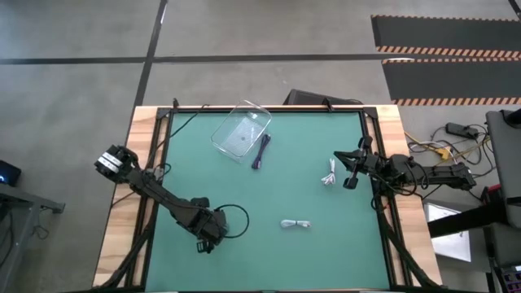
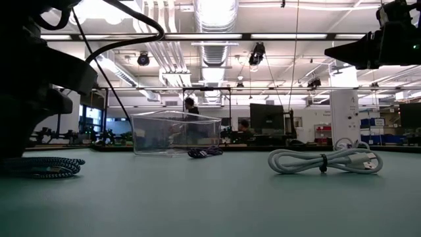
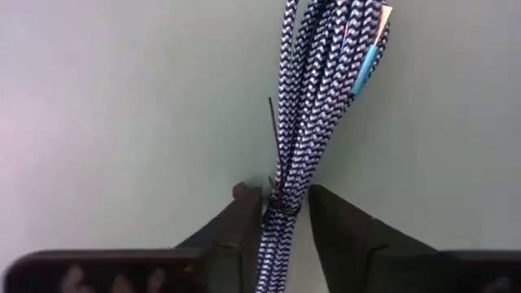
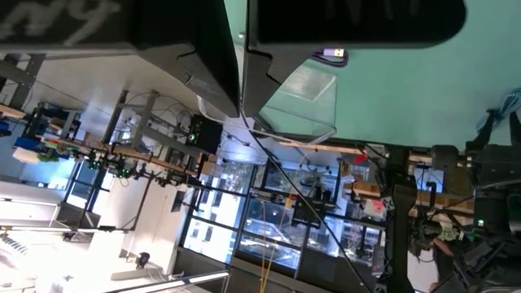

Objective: Pick and place USB-C Cables
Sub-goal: Put the black/blue USB cable into the transparent bin

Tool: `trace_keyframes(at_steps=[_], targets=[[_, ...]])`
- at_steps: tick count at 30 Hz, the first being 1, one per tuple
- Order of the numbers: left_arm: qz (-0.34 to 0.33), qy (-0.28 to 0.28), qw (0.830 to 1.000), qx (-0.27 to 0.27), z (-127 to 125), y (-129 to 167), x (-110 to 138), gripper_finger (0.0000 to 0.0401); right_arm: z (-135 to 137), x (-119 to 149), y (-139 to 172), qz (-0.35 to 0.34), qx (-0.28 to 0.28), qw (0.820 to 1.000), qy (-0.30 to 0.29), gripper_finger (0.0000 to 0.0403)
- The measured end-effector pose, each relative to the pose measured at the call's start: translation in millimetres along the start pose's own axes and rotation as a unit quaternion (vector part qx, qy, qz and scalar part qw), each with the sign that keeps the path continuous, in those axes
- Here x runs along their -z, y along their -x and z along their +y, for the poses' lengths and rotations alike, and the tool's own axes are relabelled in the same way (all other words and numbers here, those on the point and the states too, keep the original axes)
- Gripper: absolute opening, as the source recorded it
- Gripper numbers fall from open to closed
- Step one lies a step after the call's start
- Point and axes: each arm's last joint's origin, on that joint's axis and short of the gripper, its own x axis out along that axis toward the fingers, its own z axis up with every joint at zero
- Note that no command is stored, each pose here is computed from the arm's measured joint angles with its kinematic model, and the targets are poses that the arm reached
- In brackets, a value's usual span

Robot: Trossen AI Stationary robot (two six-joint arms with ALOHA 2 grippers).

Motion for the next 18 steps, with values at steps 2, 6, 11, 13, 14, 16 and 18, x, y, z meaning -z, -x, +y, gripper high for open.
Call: trace_keyframes(at_steps=[2,6,11,13,14,16,18], targets=[[0.000,0.001,1.000,0.000,-0.1,0.1,-0.1,0.0059,0.0,0.1,0.0,0.000,0.000,1.000,0.000,0.0009],[0.000,0.020,1.000,-0.002,0.3,0.0,0.1,0.0022,0.0,0.0,0.0,0.000,0.000,1.000,0.000,0.0009],[0.000,0.040,0.999,-0.003,0.4,0.1,0.1,0.0012,0.0,0.1,0.0,0.000,0.000,1.000,0.000,0.0009],[0.000,0.050,0.999,-0.004,0.5,0.1,0.1,0.0012,0.0,0.0,0.0,0.000,0.000,1.000,0.000,0.0009],[-0.001,0.052,0.999,-0.004,0.5,0.1,0.1,0.0012,0.0,0.0,0.0,0.000,0.000,1.000,0.000,0.0009],[-0.001,0.058,0.998,-0.004,0.5,0.1,0.1,0.0012,0.0,0.1,0.0,0.000,0.000,1.000,0.000,0.0009],[-0.001,0.066,0.998,-0.004,0.3,0.5,-0.2,0.0012,0.0,0.1,0.0,0.000,0.000,1.000,0.000,0.0009]])
